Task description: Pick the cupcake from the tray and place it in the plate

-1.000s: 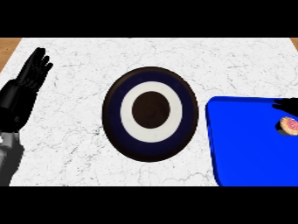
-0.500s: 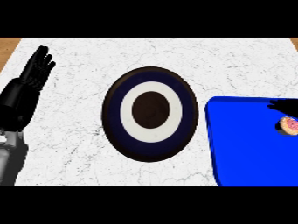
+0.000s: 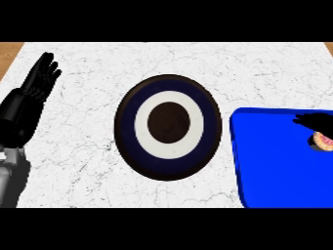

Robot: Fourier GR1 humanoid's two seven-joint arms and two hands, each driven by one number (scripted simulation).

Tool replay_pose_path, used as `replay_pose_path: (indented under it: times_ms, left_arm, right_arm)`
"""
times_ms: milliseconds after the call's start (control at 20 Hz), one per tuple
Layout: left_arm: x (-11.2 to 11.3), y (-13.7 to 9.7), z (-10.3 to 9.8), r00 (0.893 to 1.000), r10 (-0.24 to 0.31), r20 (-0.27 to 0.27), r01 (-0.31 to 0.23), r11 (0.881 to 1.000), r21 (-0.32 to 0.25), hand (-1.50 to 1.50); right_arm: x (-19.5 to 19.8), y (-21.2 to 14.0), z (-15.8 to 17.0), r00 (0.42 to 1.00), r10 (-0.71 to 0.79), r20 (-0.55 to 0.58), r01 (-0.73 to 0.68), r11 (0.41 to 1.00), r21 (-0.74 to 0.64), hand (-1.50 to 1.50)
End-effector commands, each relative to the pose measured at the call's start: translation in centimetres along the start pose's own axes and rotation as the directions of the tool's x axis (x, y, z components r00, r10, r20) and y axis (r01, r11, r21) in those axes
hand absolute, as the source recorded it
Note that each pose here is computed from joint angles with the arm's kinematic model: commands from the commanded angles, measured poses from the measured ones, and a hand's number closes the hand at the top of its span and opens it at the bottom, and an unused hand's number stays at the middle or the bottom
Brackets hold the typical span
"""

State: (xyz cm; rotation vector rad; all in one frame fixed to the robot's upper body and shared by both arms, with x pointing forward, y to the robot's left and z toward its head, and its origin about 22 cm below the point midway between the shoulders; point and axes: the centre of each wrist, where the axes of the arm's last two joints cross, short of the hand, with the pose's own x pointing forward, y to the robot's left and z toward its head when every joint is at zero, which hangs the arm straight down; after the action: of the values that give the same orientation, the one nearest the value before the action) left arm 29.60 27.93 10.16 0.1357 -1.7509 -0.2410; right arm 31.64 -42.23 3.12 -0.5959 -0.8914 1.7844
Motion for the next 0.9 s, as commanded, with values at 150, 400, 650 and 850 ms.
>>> replay_pose_path:
  times_ms: [150,400,650,850]
  left_arm:
    - [0.1,-1.0,-0.4,1.000,-0.002,0.009,0.002,1.000,0.001,0.00]
    - [-0.3,1.6,0.4,0.999,-0.012,-0.042,0.014,0.998,0.055,0.00]
    - [-1.6,3.7,1.8,0.993,-0.034,-0.117,0.054,0.984,0.172,0.00]
    - [-1.6,5.0,2.6,0.989,-0.054,-0.136,0.083,0.972,0.219,0.00]
  right_arm:
    - [-0.5,1.4,-0.8,0.994,-0.004,0.110,0.027,0.978,-0.208,1.50]
    - [3.0,7.0,-2.9,0.930,-0.307,-0.204,0.236,0.921,-0.311,1.50]
    - [0.9,15.3,2.1,0.598,-0.591,-0.542,0.434,0.807,-0.401,1.50]
    - [2.9,18.7,3.1,0.411,-0.690,-0.595,0.386,0.723,-0.573,1.50]
